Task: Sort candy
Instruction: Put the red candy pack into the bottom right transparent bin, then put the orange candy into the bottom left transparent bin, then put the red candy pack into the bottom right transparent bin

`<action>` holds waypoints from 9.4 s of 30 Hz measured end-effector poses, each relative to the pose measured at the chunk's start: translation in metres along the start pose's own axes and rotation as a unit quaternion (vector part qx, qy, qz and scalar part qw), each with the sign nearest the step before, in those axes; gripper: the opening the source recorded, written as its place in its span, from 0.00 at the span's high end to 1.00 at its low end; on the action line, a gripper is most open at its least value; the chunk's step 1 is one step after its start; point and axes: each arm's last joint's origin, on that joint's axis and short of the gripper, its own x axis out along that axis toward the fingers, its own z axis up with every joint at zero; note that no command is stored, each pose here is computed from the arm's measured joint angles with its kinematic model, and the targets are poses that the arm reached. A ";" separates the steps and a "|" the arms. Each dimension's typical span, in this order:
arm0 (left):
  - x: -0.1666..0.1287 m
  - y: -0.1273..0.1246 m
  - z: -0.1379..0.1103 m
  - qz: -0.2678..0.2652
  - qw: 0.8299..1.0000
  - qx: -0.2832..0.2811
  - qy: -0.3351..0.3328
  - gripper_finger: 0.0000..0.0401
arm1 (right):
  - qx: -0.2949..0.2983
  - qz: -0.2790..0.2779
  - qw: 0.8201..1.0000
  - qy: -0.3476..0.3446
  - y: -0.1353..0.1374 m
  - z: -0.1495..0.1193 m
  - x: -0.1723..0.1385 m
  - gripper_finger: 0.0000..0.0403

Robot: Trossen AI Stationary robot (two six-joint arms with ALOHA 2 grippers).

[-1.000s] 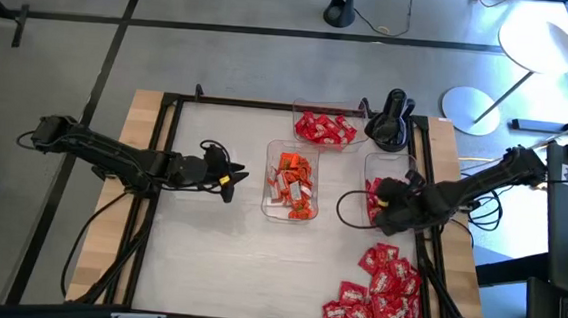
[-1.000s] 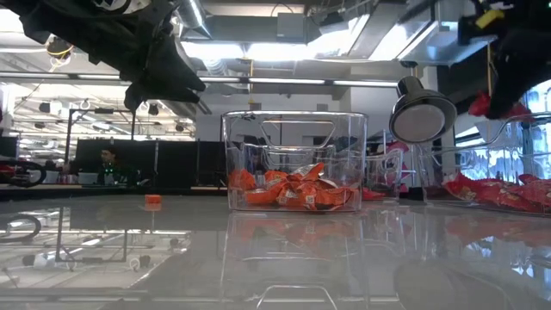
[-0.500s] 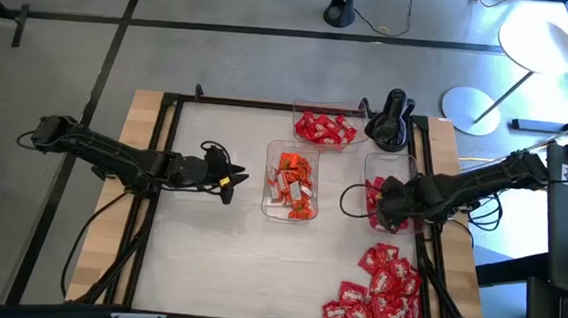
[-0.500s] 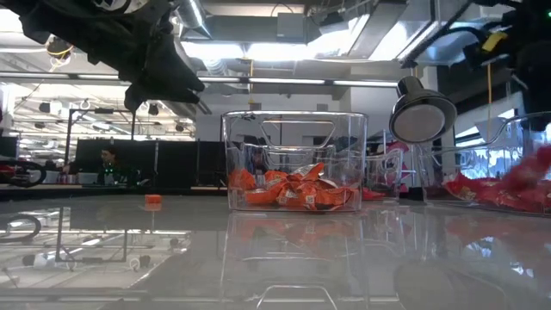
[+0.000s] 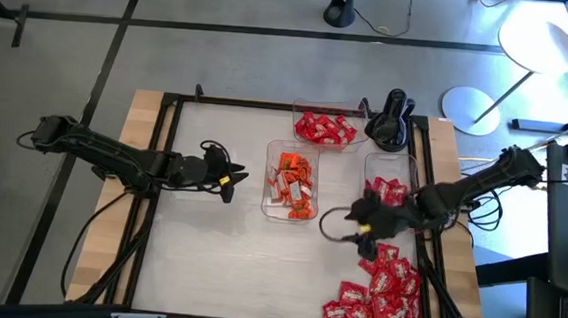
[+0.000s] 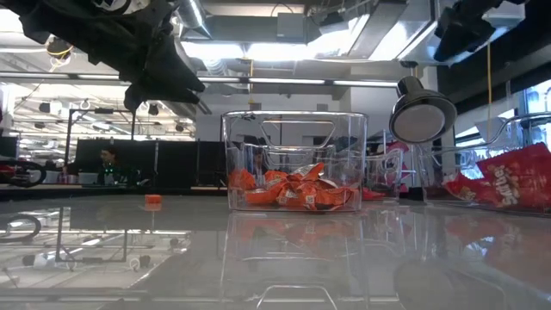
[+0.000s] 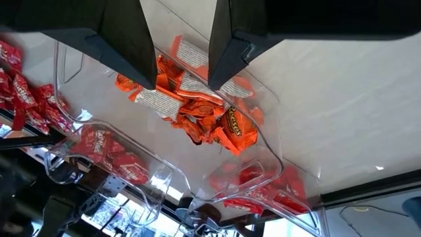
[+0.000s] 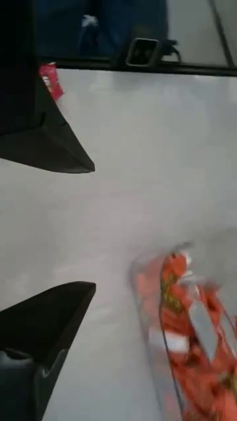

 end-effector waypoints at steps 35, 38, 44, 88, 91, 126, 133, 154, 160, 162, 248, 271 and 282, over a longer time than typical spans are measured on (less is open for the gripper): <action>0.000 0.000 0.000 0.001 1.000 0.009 0.000 0.68 | -0.259 -0.049 0.895 0.360 0.050 -0.103 0.118 0.31; 0.000 0.000 0.000 0.001 1.000 0.010 0.000 0.68 | -0.255 -0.047 0.890 0.374 0.050 -0.105 0.121 0.37; 0.000 0.000 0.000 0.001 1.000 0.015 0.000 0.68 | -0.252 -0.040 0.891 0.377 0.051 -0.106 0.122 0.64; 0.000 0.000 0.001 -0.001 1.000 0.016 -0.003 0.68 | 0.000 -0.291 0.943 0.160 -0.038 -0.006 -0.040 0.99; 0.000 0.000 0.001 -0.001 1.000 0.016 -0.003 0.68 | 0.027 -0.307 0.934 0.182 -0.050 -0.014 -0.031 0.99; 0.021 0.060 -0.006 0.179 0.958 -0.064 0.214 0.28 | 0.082 -0.303 0.932 0.180 -0.074 -0.030 0.008 0.24; 0.039 0.058 -0.025 0.213 0.947 -0.016 0.240 0.28 | 0.082 -0.301 0.934 0.172 -0.073 -0.029 0.009 0.24; 0.066 0.057 -0.059 0.240 0.928 0.017 0.284 0.48 | 0.085 -0.297 0.938 0.159 -0.072 -0.027 0.011 0.24; 0.066 0.058 -0.059 0.239 0.927 0.022 0.287 0.65 | 0.085 -0.296 0.938 0.158 -0.072 -0.027 0.011 0.24; 0.066 0.058 -0.059 0.241 0.928 0.023 0.285 0.69 | 0.085 -0.296 0.938 0.158 -0.072 -0.027 0.011 0.24; 0.018 -0.013 0.010 0.053 0.988 0.112 0.090 0.42 | -0.048 -0.121 0.928 0.349 0.076 -0.111 0.040 0.24; 0.019 -0.013 0.011 0.051 0.988 0.118 0.088 0.42 | -0.021 -0.135 0.909 0.394 0.047 -0.155 0.067 0.57; 0.019 -0.013 0.011 0.051 0.988 0.115 0.087 0.42 | -0.021 -0.062 0.918 0.390 0.059 -0.134 0.044 0.97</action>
